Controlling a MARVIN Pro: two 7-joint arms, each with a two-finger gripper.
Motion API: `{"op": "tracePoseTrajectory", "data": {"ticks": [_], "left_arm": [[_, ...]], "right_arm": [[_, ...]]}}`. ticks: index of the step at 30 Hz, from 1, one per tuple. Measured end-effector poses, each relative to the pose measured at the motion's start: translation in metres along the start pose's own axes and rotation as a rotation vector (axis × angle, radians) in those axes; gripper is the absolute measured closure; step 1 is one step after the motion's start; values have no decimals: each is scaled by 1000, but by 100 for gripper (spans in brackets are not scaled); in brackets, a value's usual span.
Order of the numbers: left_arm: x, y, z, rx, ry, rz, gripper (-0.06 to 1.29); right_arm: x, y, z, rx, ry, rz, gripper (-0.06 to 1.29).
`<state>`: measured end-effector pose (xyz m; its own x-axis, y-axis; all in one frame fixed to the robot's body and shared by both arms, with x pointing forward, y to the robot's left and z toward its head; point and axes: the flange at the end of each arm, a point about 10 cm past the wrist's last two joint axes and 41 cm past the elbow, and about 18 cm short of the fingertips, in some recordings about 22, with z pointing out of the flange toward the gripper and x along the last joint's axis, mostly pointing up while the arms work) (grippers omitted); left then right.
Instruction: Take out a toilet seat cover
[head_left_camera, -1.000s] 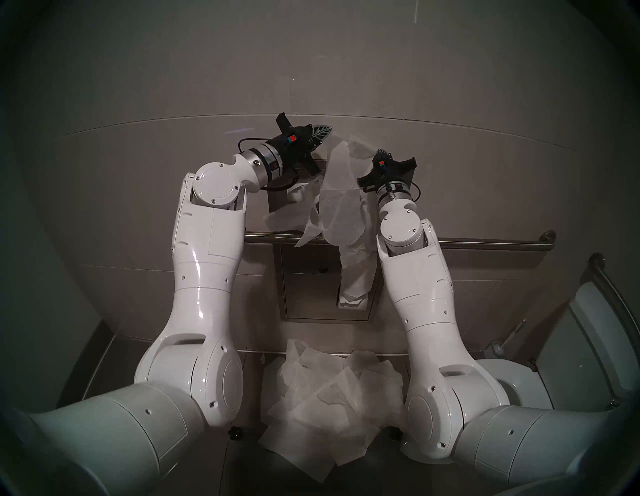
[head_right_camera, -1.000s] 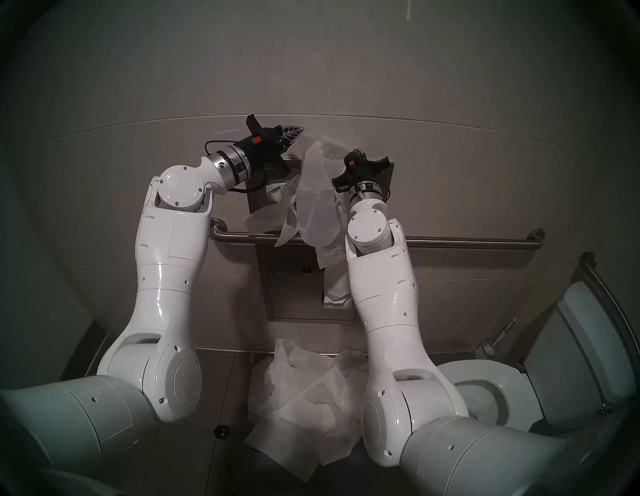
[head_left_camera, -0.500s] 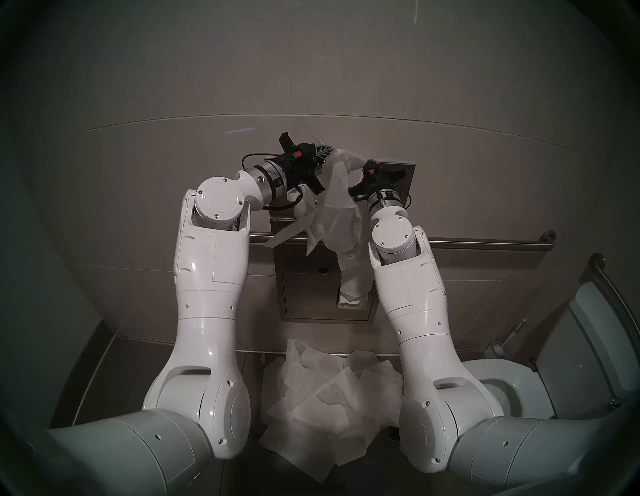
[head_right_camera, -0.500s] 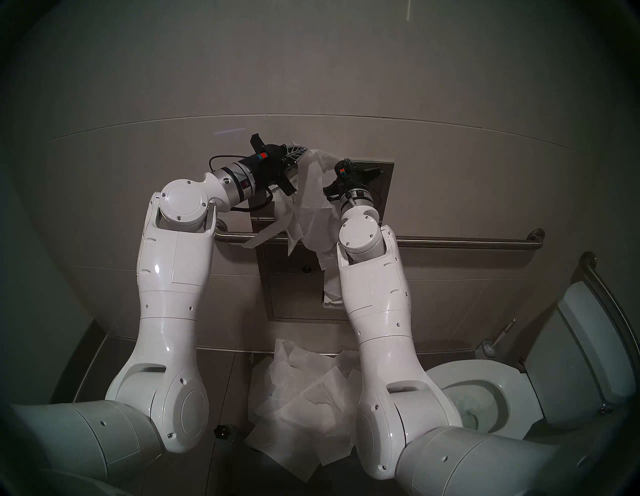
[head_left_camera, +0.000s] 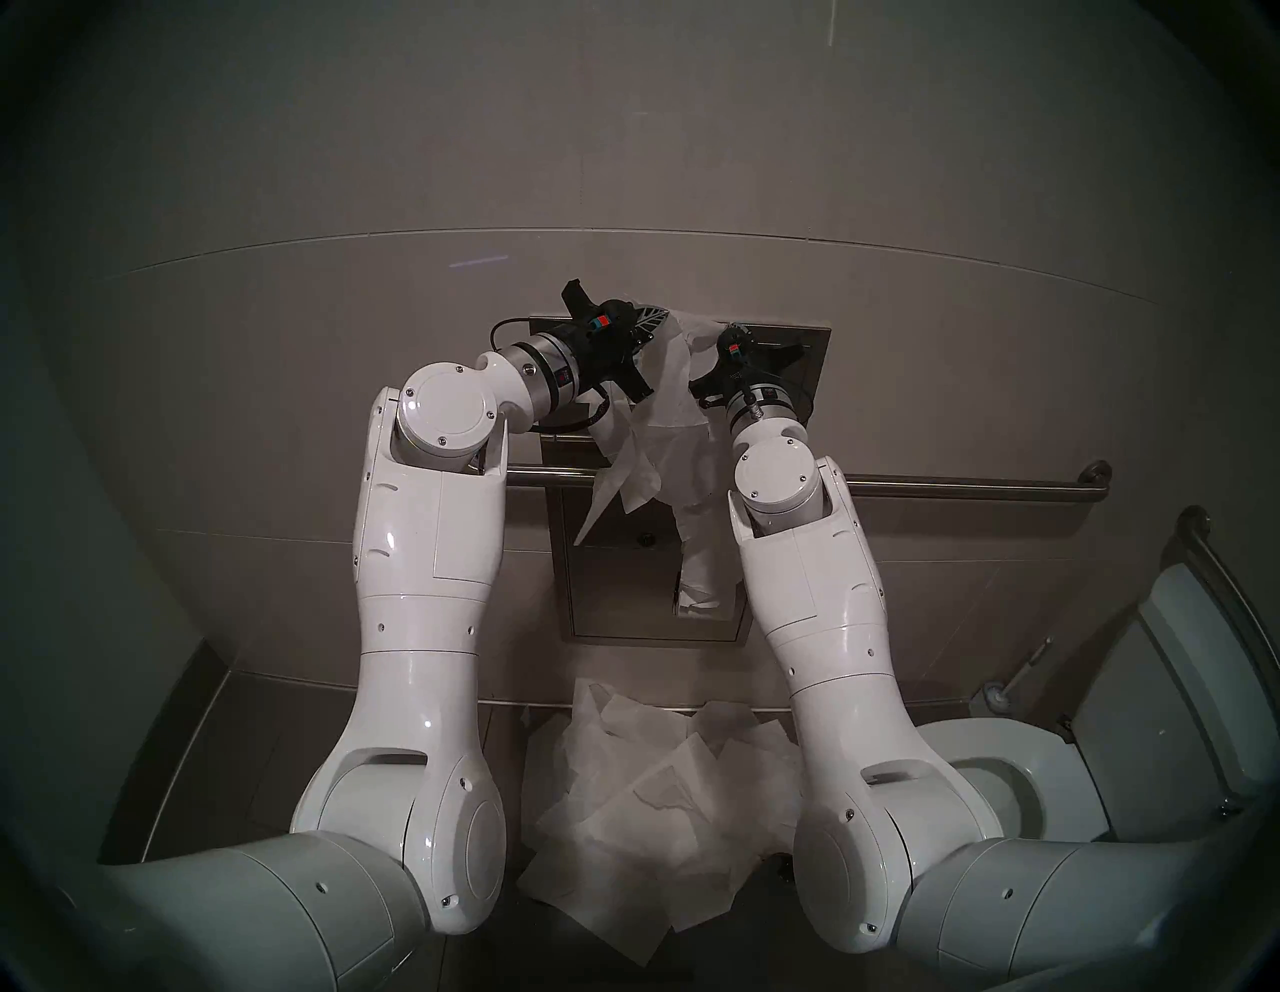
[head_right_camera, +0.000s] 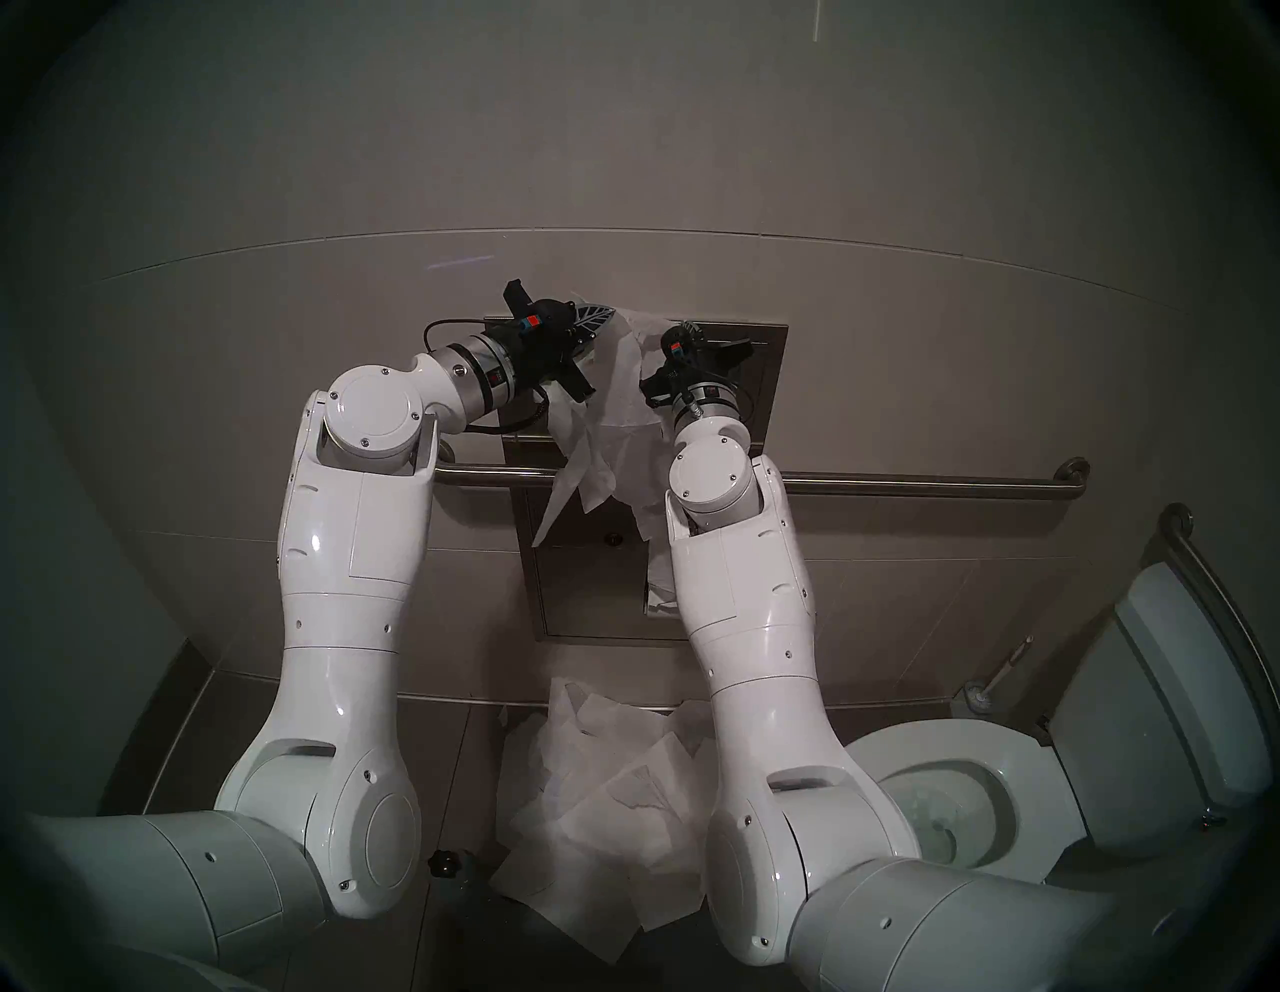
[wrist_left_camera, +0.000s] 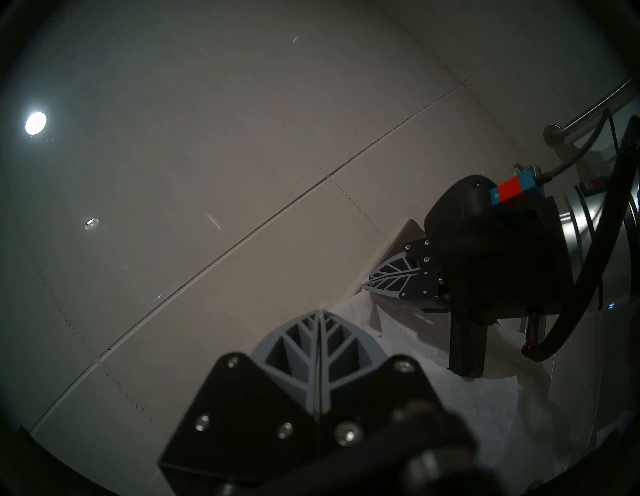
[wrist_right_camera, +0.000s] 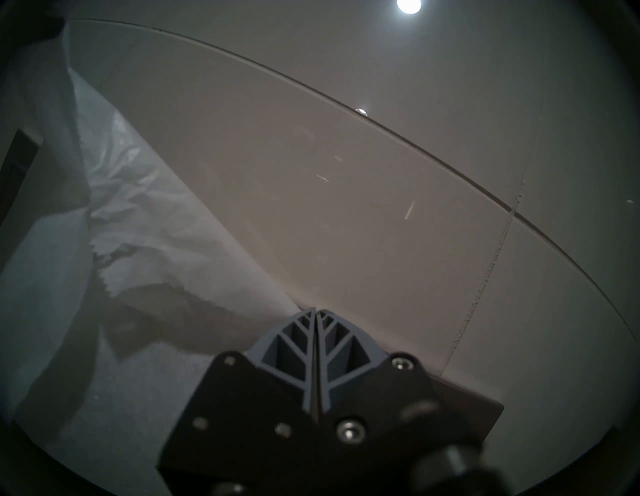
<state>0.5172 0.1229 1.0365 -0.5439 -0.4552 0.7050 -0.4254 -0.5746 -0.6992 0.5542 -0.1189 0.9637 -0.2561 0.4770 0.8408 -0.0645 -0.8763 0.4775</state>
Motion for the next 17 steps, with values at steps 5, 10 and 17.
{"op": "tracePoseTrajectory", "data": {"ticks": [5, 10, 17], "left_arm": [[5, 0, 0, 10, 15, -3, 125], [8, -1, 1, 31, 32, -12, 125], [9, -2, 0, 50, 41, -20, 125]], "right_arm": [[-5, -2, -1, 1, -9, 34, 127], [-18, 1, -1, -7, -29, 155, 127], [-26, 0, -1, 4, -33, 241, 127]]}}
